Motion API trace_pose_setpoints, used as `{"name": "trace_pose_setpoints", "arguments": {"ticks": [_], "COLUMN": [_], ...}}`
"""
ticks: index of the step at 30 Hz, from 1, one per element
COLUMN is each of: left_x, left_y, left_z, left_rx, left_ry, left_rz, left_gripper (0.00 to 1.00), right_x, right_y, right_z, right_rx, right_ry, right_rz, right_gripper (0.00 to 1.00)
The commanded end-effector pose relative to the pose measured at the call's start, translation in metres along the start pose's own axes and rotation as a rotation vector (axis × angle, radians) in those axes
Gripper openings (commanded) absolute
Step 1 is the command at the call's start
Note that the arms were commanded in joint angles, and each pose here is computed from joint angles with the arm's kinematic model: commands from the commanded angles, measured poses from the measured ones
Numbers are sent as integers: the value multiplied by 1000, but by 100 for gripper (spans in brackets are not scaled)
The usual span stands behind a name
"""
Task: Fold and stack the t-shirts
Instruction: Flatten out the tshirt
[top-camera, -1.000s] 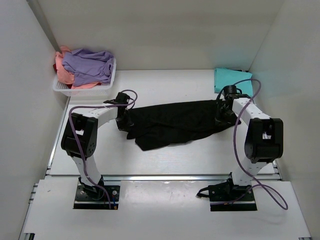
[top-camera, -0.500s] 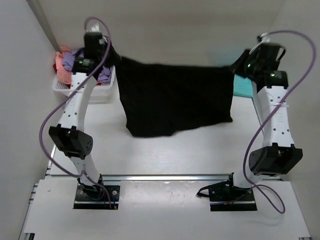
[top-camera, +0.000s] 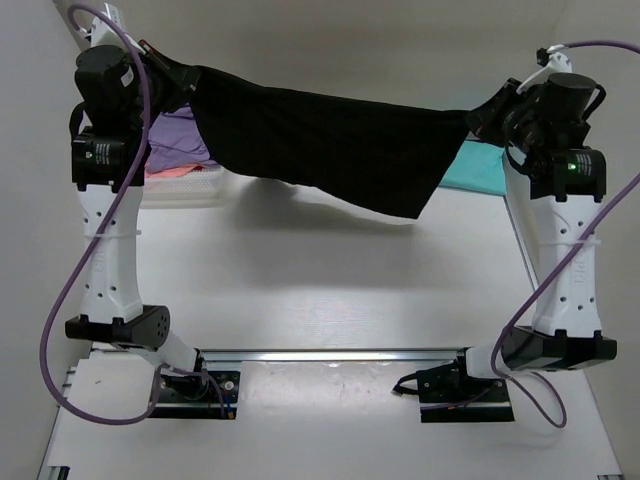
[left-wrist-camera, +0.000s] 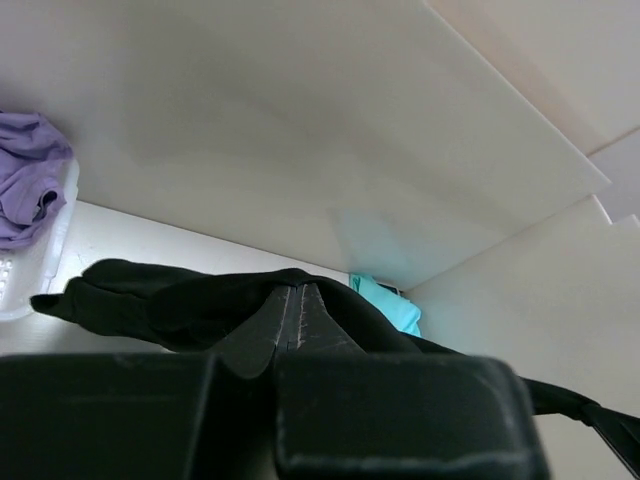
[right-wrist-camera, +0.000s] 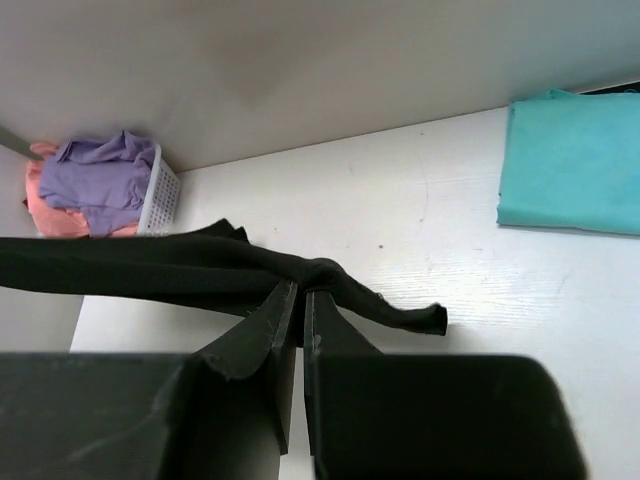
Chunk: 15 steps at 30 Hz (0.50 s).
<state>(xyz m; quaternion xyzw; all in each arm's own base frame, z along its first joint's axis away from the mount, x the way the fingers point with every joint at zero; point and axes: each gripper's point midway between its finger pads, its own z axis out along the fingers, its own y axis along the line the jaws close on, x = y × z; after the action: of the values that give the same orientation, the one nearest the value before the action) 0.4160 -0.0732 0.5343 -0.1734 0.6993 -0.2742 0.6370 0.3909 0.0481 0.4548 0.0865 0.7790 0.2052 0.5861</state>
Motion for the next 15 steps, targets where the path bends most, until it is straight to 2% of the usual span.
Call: {"name": "trace_pose_setpoints", "arguments": {"ticks": [1, 5, 8, 15], "left_x": [-18, -19, -9, 40], "left_y": [-11, -13, -6, 26], "left_z": [-30, -27, -8, 72], "left_rx": [17, 28, 16, -13], "left_ry": [-55, -53, -24, 114], "left_rz": [-3, -5, -34, -95], "left_gripper": [0, 0, 0, 0], "right_x": [-32, -38, -38, -6], "right_y": [7, 11, 10, -8], "right_z": [-43, -48, -30, 59], "right_rx": [4, -4, -13, 13], "right_ry": [-122, -127, -107, 34], "right_rz": [-46, -41, -25, -15], "right_gripper": [0, 0, 0, 0]}}
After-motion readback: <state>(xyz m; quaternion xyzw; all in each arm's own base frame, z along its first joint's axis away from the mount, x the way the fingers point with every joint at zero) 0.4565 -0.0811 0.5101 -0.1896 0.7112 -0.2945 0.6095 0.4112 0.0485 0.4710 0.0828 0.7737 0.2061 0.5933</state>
